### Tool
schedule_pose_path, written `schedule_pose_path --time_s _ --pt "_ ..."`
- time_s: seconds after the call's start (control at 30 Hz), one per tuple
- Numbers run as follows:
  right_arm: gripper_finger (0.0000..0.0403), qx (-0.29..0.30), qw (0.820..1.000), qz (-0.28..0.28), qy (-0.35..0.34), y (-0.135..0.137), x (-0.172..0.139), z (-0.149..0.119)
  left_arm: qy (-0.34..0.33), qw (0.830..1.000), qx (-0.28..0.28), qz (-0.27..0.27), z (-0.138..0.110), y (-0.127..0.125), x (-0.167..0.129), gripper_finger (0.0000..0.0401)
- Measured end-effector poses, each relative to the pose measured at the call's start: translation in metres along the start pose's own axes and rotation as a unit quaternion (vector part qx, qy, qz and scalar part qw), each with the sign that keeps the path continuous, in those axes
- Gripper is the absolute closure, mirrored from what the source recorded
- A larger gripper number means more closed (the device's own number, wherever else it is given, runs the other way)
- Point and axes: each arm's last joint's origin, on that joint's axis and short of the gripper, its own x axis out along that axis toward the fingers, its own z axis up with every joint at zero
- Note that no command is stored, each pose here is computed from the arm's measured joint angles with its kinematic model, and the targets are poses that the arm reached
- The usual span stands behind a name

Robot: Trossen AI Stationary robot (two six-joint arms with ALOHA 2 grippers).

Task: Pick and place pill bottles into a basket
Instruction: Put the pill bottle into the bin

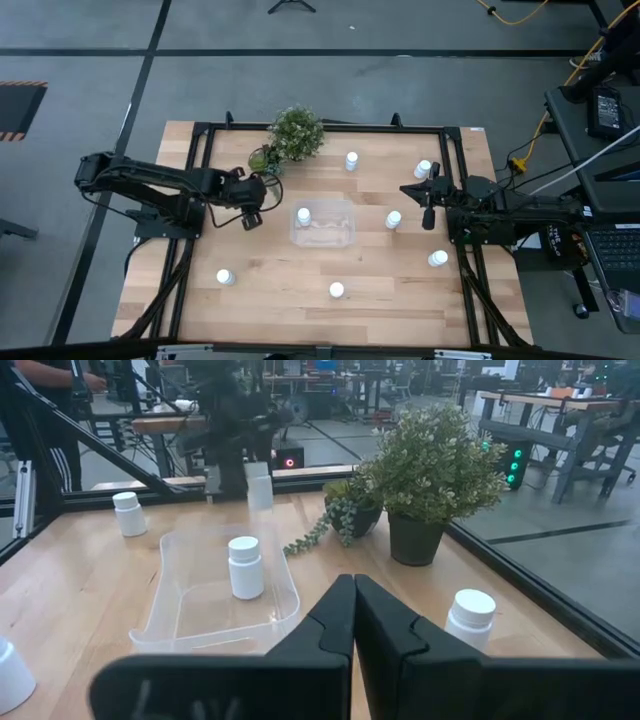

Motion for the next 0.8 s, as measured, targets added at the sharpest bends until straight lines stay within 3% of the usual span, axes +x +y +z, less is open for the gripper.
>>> schedule_pose_path --time_s 0.23,0.43,0.57,0.8 --pt "0.0391 -0.001 1.000 0.000 -0.005 0.000 0.000 0.001 -0.064 0.998 -0.006 -0.016 0.004 0.003 -0.014 0.0230" --pt "0.0391 -0.001 1.000 0.000 -0.006 0.000 0.000 0.001 -0.128 0.990 0.029 -0.050 0.016 -0.008 -0.017 0.0230" --pt "0.0391 0.000 1.000 0.000 -0.007 0.000 0.000 0.001 -0.152 0.984 0.044 -0.084 0.021 -0.018 -0.017 0.0230" --pt "0.0391 0.000 1.000 0.000 -0.010 0.000 0.000 0.002 -0.162 0.981 0.050 -0.093 0.032 -0.026 -0.020 0.0230"
